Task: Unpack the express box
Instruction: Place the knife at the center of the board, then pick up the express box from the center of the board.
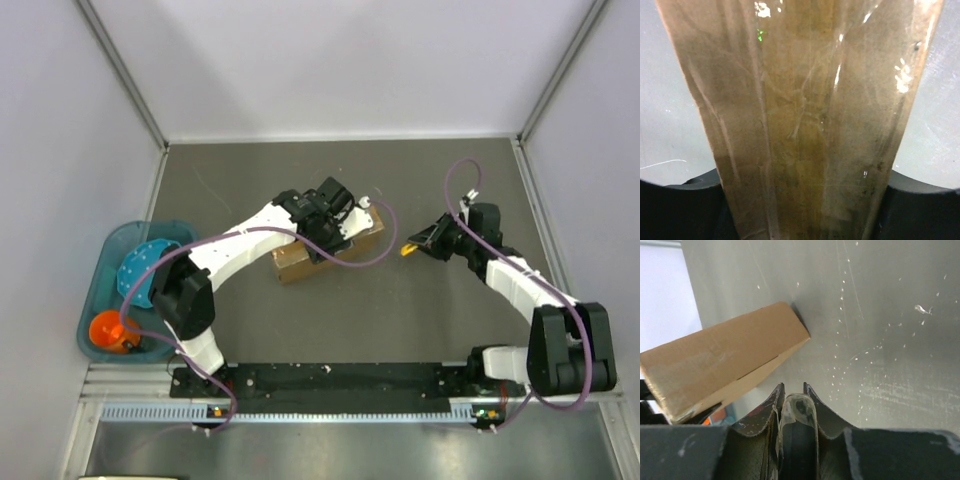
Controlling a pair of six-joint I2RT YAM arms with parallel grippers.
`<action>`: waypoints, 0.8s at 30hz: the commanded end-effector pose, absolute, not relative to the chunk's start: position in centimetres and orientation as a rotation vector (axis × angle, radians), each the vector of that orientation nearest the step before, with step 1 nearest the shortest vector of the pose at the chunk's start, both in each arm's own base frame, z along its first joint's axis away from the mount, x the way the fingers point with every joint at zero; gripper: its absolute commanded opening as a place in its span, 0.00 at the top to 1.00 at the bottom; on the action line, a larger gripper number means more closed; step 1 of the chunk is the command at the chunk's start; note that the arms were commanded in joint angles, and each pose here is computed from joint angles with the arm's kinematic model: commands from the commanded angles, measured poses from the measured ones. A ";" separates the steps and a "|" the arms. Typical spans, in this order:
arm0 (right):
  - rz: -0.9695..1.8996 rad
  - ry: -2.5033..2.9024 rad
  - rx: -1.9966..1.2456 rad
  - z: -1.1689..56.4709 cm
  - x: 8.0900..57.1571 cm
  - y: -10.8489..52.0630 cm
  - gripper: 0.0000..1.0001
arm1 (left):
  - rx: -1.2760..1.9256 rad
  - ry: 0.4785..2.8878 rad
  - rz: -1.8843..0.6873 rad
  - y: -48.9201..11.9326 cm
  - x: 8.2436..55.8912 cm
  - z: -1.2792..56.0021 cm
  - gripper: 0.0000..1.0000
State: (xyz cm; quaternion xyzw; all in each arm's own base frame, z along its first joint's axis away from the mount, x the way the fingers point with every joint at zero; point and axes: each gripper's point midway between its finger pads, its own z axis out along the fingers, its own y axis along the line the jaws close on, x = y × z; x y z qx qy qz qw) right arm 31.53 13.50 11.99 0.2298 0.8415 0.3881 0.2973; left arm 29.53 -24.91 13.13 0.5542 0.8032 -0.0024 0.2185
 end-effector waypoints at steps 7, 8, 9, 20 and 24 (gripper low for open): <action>0.889 2.421 0.432 6.9 32.0 13.9 0.92 | 1.711 2.237 -0.266 -26.8 25.4 14.8 1.00; 0.850 2.430 0.432 6.5 32.2 13.7 0.89 | 1.725 2.220 -0.289 -27.0 25.1 15.0 1.00; 0.835 2.444 0.403 6.3 32.3 14.0 0.86 | 1.747 2.209 -0.313 -27.2 24.7 14.9 1.00; 0.713 2.496 0.393 4.7 30.4 12.9 0.45 | 1.847 2.062 -0.296 -27.8 24.7 13.7 1.00; 0.661 2.511 0.399 4.8 28.9 12.1 0.36 | 1.841 2.018 -0.236 -27.9 26.0 13.8 1.00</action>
